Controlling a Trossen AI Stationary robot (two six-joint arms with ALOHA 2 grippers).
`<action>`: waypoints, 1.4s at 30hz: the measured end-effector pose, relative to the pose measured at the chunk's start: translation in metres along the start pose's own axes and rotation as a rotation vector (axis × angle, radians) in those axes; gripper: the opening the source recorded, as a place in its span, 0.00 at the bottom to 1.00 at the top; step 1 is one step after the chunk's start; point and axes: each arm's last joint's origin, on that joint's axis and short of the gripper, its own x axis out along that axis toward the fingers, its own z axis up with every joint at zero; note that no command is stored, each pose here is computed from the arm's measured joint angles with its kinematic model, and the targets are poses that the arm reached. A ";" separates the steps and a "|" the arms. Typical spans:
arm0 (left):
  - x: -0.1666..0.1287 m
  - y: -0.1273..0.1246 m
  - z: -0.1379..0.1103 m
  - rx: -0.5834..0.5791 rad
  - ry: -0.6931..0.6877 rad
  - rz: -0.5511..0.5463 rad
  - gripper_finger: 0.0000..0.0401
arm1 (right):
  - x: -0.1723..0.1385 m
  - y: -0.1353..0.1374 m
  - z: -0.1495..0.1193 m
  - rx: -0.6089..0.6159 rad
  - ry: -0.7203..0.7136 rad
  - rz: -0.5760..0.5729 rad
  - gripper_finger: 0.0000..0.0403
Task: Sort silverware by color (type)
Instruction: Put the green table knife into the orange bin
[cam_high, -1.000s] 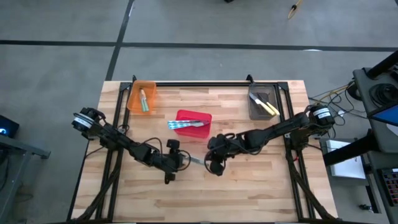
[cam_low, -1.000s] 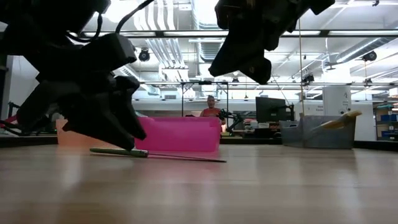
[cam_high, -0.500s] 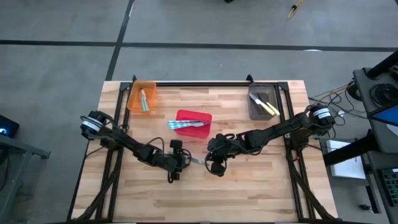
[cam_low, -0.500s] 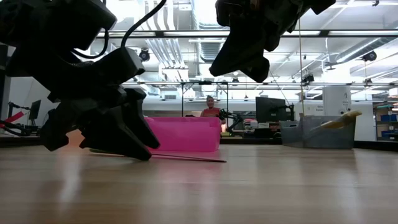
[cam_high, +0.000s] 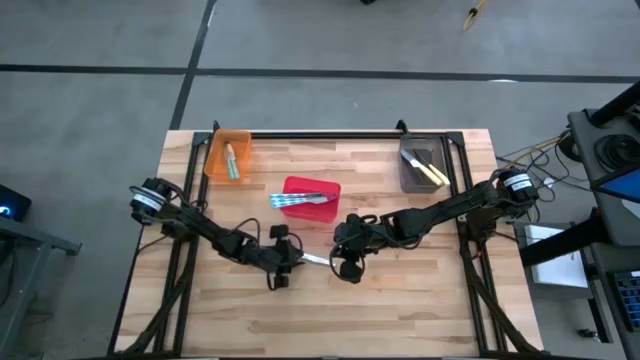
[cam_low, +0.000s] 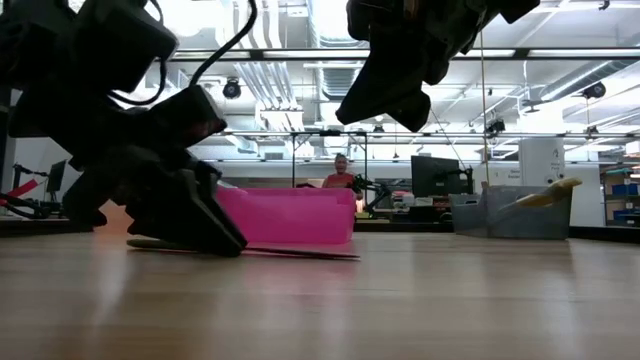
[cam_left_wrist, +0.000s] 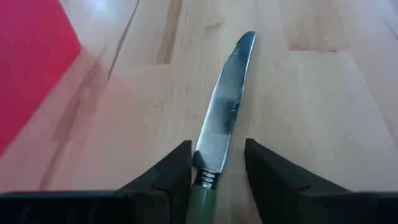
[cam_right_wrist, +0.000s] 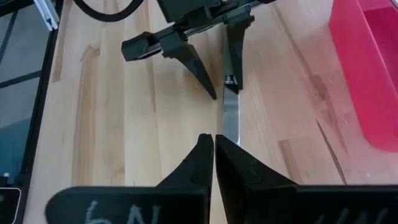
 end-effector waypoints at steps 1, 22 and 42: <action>-0.001 0.001 -0.002 -0.013 -0.010 -0.005 0.31 | 0.000 0.000 0.000 -0.001 0.000 0.000 0.02; -0.024 -0.003 0.012 -0.265 -0.191 0.037 0.01 | 0.002 -0.001 -0.007 -0.134 0.020 -0.003 0.02; -0.061 -0.013 0.035 -0.393 -0.285 -0.079 0.00 | 0.010 -0.014 -0.034 -0.214 0.070 -0.023 0.02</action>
